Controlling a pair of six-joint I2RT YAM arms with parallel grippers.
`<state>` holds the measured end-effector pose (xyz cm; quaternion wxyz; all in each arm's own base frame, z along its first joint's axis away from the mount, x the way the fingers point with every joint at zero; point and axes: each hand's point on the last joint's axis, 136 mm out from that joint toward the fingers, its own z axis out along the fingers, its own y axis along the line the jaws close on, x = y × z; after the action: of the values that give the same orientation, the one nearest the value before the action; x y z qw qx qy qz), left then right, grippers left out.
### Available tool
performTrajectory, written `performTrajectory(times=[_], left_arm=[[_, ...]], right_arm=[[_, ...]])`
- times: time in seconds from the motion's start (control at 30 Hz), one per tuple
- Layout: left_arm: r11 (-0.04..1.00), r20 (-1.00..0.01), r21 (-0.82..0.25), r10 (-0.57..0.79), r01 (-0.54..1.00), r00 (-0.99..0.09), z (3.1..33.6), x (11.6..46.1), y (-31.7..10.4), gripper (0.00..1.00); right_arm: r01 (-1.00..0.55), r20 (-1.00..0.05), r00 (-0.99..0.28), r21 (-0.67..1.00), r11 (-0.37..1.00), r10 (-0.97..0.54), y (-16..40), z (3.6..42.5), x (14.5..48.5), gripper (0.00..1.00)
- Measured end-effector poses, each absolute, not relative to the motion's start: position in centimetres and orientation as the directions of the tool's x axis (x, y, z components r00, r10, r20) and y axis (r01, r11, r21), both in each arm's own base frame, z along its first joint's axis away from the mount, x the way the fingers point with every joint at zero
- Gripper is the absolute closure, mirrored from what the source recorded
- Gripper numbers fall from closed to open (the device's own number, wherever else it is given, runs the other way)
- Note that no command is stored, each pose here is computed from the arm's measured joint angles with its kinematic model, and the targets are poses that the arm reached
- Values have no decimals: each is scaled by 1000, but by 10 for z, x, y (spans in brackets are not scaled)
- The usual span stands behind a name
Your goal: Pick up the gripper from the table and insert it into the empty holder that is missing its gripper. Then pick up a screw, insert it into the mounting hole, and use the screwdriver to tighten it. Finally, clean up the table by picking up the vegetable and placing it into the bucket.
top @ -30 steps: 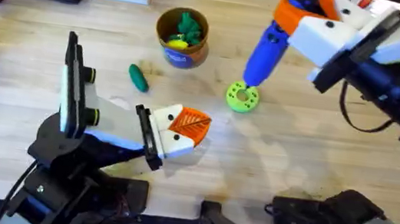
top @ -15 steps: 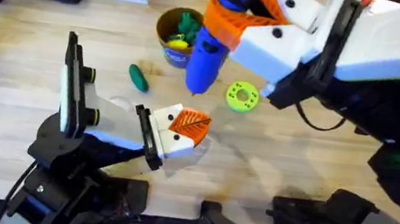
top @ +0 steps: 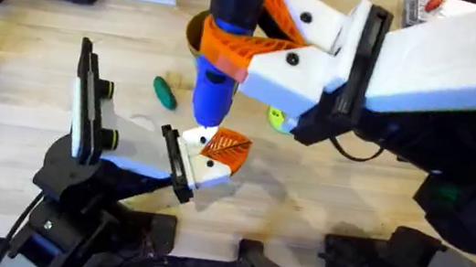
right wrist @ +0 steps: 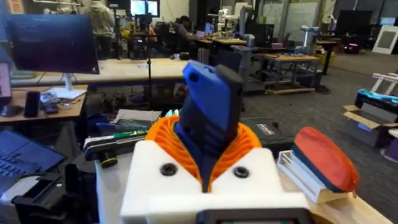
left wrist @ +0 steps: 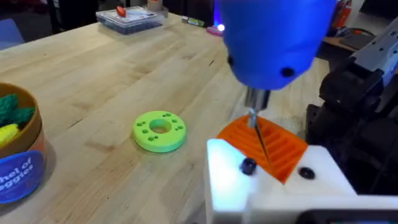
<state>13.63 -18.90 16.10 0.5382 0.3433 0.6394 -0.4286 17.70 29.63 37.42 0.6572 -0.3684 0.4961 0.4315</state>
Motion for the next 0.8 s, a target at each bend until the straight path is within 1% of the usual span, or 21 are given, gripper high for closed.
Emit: performTrajectory(times=[0.43,0.6,0.8], left_arm=[[397,-983,-178,-22,900,-185,161,136,-189,997],[397,-983,-178,-23,900,-185,161,136,-189,997],[397,-983,-178,-23,900,-185,161,136,-189,997]], right_arm=[[-942,-976,123,-58,332,178,307,364,175,971],[-952,-979,117,-63,300,165,312,359,172,971],[-954,-978,133,-82,290,161,313,359,169,971]])
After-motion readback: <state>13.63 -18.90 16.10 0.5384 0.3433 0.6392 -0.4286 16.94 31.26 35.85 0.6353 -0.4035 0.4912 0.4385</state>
